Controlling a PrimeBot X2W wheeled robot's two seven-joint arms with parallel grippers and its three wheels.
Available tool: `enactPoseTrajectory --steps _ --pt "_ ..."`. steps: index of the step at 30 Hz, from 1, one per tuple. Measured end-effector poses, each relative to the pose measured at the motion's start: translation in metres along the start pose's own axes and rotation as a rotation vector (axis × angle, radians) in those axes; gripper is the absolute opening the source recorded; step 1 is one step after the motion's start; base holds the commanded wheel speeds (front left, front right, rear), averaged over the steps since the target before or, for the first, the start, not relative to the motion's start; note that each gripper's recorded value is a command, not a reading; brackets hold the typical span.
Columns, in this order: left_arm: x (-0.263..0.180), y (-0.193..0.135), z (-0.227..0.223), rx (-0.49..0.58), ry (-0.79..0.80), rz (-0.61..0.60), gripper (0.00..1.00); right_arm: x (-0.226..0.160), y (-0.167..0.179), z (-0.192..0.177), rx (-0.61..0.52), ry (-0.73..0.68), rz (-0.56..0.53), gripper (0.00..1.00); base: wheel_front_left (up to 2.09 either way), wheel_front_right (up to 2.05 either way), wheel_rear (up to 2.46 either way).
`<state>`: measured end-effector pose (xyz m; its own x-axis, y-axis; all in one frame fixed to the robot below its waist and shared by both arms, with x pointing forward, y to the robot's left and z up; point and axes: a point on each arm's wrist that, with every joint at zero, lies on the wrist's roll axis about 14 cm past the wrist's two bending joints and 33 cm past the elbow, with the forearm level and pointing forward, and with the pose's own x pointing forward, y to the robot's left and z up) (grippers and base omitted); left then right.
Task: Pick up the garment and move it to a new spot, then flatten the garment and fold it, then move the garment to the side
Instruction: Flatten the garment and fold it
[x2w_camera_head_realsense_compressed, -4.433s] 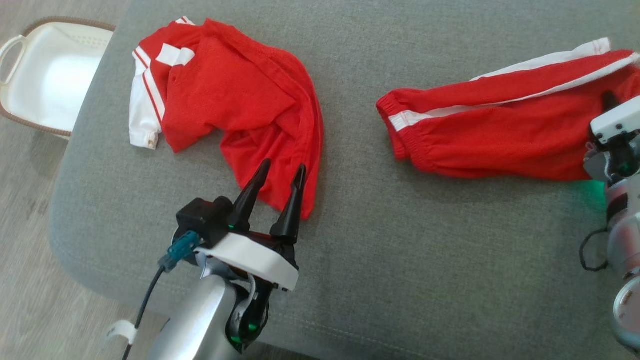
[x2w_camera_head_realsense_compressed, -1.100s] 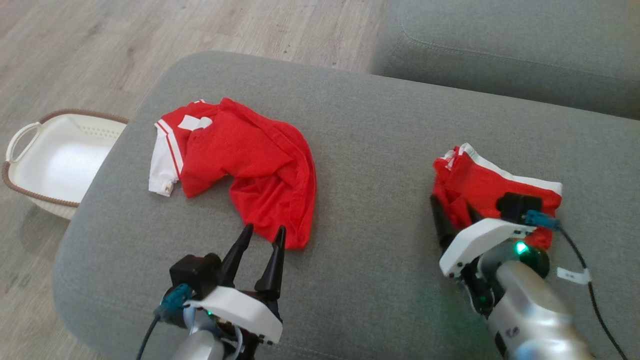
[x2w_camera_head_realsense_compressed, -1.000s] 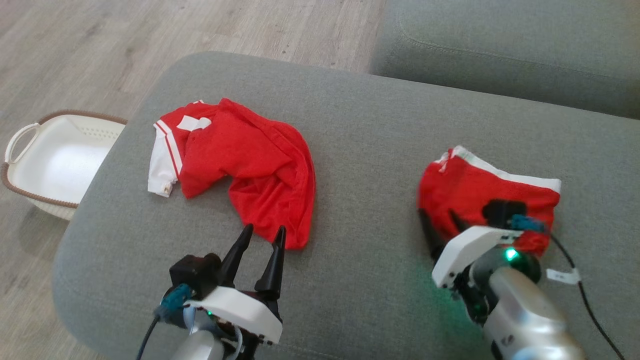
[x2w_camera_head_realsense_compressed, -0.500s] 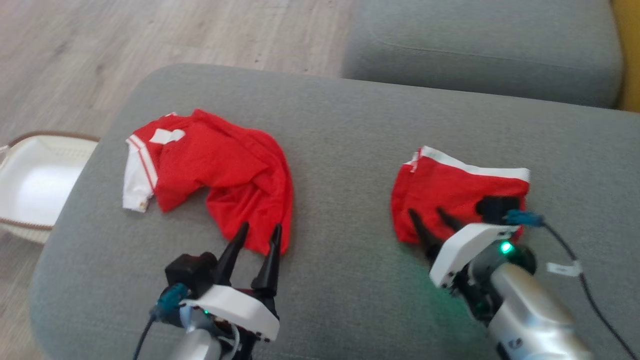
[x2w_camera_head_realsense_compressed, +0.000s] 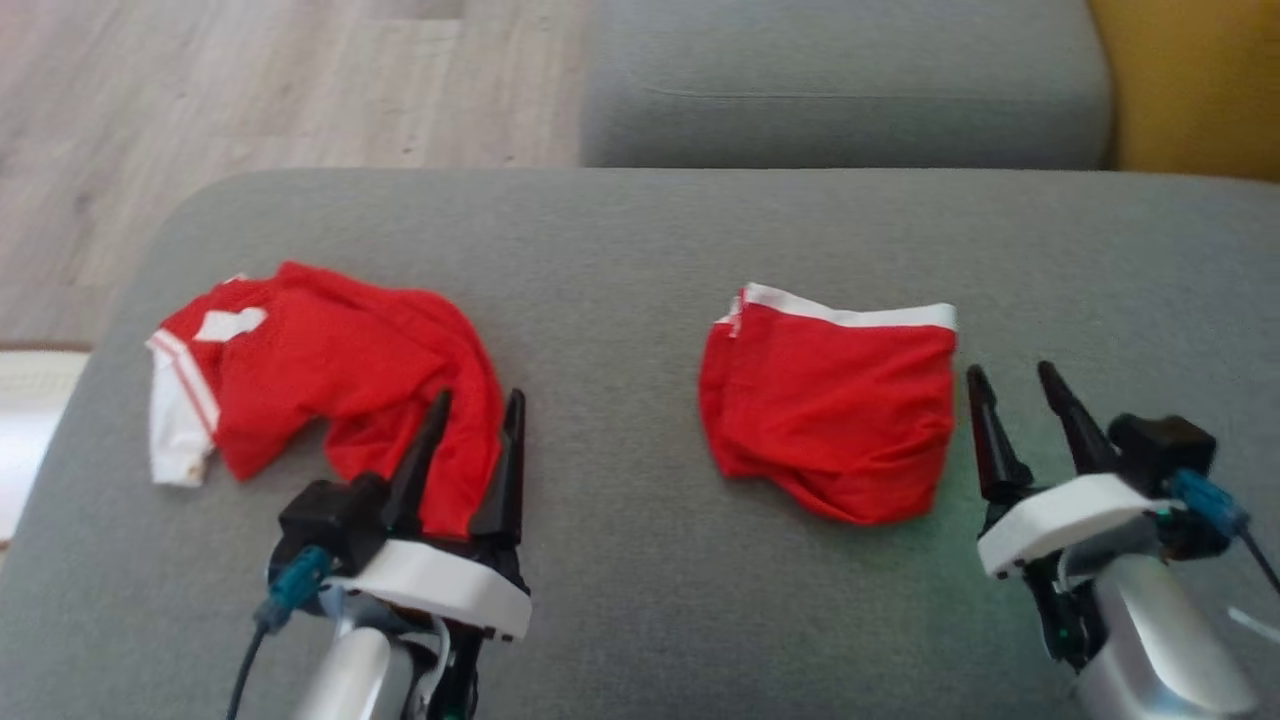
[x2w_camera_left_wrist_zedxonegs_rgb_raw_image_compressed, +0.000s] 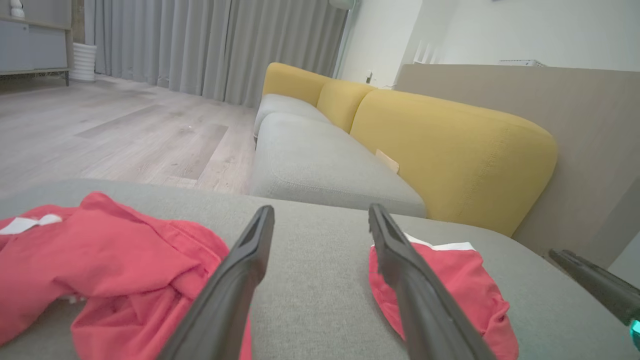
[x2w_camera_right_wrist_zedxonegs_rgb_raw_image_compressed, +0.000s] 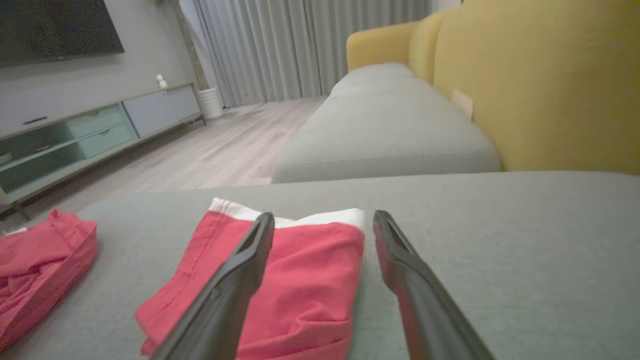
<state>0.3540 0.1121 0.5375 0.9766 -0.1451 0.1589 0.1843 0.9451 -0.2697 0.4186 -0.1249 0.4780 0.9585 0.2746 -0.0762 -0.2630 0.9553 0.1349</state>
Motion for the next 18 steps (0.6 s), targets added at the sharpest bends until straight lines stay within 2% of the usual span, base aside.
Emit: enactPoseTrajectory --steps 5,11,18 --pt "0.008 -0.005 0.002 0.0 -0.01 -0.014 1.0 -0.019 -0.01 0.005 -0.001 -0.053 -0.066 1.0 0.0 0.0 0.0" --pt "0.01 -0.013 -0.005 0.02 0.009 -0.039 1.0 -0.047 -0.021 -0.009 0.004 -0.042 -0.139 1.0 0.0 0.0 0.0" --pt "0.007 -0.015 -0.016 0.016 0.04 -0.04 1.0 -0.05 -0.023 -0.002 0.012 -0.052 -0.158 1.0 0.0 0.0 0.0"
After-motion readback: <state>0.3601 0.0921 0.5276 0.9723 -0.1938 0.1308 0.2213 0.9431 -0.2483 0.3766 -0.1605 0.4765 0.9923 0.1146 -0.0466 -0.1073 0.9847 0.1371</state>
